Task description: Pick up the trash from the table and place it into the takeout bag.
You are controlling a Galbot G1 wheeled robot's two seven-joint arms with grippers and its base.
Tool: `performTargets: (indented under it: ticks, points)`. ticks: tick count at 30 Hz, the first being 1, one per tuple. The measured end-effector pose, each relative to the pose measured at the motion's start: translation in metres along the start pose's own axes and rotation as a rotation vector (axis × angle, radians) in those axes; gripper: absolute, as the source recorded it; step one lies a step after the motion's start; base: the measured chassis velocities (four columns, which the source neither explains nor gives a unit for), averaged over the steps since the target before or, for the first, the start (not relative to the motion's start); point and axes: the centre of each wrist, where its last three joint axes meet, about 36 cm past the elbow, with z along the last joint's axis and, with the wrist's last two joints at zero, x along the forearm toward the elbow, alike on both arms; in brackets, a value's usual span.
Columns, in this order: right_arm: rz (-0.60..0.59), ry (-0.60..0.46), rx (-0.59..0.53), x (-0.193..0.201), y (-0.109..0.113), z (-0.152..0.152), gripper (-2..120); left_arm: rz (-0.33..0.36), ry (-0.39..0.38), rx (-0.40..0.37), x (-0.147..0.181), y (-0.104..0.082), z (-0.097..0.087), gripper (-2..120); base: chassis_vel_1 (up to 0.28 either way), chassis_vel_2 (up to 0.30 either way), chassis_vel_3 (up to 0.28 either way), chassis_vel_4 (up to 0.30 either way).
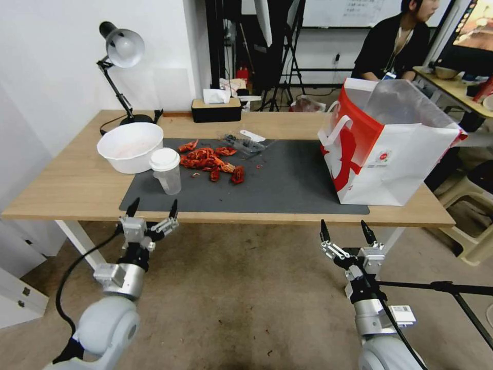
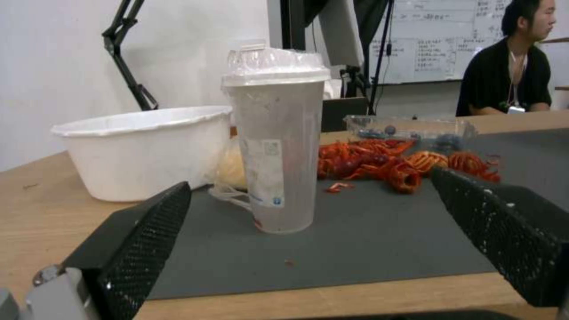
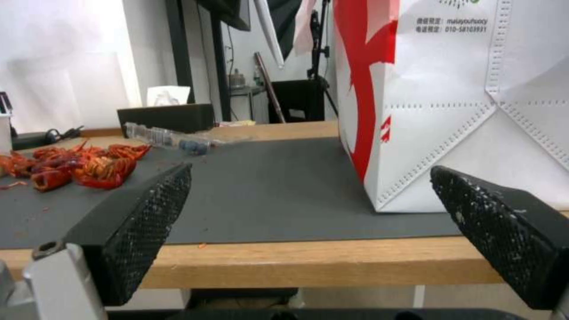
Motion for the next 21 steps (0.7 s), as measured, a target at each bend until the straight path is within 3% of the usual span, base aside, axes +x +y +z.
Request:
performTargets:
  ticks: [9, 15, 21]
  points:
    - [0.002, 0.002, -0.002, 0.002, 0.001, 0.001, 100, 0.028, -0.005, -0.010, -0.013, -0.004, -0.004, 100, 0.000, 0.000, 0.000, 0.000]
    - [-0.005, -0.003, -0.005, 0.000, 0.005, 0.000, 100, 0.062, 0.064, 0.046, -0.045, 0.002, -0.015, 100, 0.000, 0.000, 0.000, 0.000]
    - [-0.028, -0.005, -0.004, -0.007, 0.008, -0.001, 100, 0.043, 0.122, 0.075, -0.065, 0.017, -0.015, 100, 0.000, 0.000, 0.000, 0.000]
